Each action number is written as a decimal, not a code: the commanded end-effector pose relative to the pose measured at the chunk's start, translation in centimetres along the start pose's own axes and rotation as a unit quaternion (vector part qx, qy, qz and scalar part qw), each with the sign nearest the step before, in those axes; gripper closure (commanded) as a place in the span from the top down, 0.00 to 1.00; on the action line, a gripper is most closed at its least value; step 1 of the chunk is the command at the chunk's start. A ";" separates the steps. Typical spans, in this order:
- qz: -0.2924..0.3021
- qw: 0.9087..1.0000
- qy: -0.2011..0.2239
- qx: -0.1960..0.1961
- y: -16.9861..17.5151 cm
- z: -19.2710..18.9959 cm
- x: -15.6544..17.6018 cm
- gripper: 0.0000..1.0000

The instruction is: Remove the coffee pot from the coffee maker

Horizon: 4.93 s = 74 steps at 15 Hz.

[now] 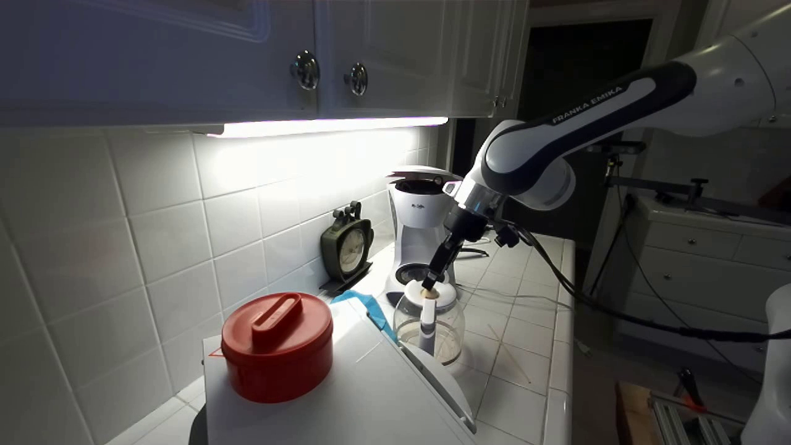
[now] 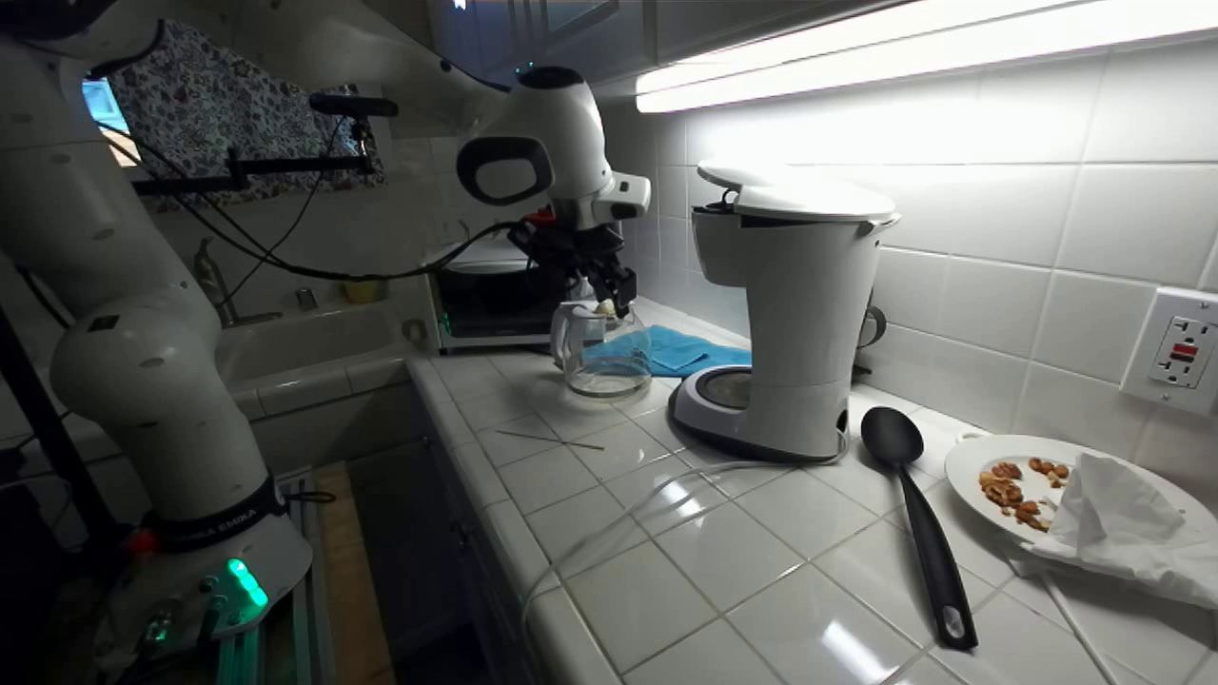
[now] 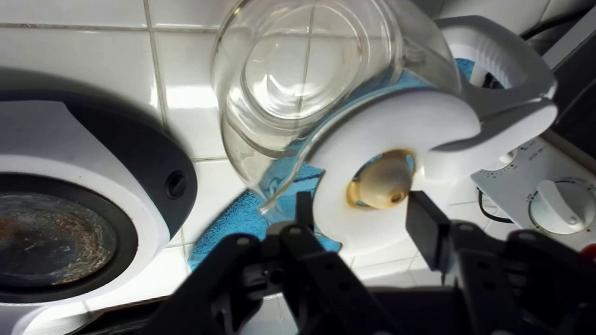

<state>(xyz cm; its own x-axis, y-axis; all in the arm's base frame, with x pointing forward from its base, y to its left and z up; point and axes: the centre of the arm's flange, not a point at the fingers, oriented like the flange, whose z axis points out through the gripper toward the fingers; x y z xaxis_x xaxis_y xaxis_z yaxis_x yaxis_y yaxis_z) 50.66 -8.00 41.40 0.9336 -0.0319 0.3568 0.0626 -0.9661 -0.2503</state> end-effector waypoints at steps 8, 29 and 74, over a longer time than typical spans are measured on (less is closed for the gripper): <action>0.012 0.999 0.016 0.032 -1.3 -1.1 0.3 0.56; 0.033 0.994 -0.006 0.108 -2.7 -1.2 0.0 0.54; -0.108 0.985 -0.021 0.131 -16.4 -2.8 3.0 0.68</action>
<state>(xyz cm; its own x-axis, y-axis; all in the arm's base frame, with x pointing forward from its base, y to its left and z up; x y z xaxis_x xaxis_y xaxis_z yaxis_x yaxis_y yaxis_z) 51.85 6.75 48.18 0.9059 0.1646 0.3901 0.3287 -0.8541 -0.4030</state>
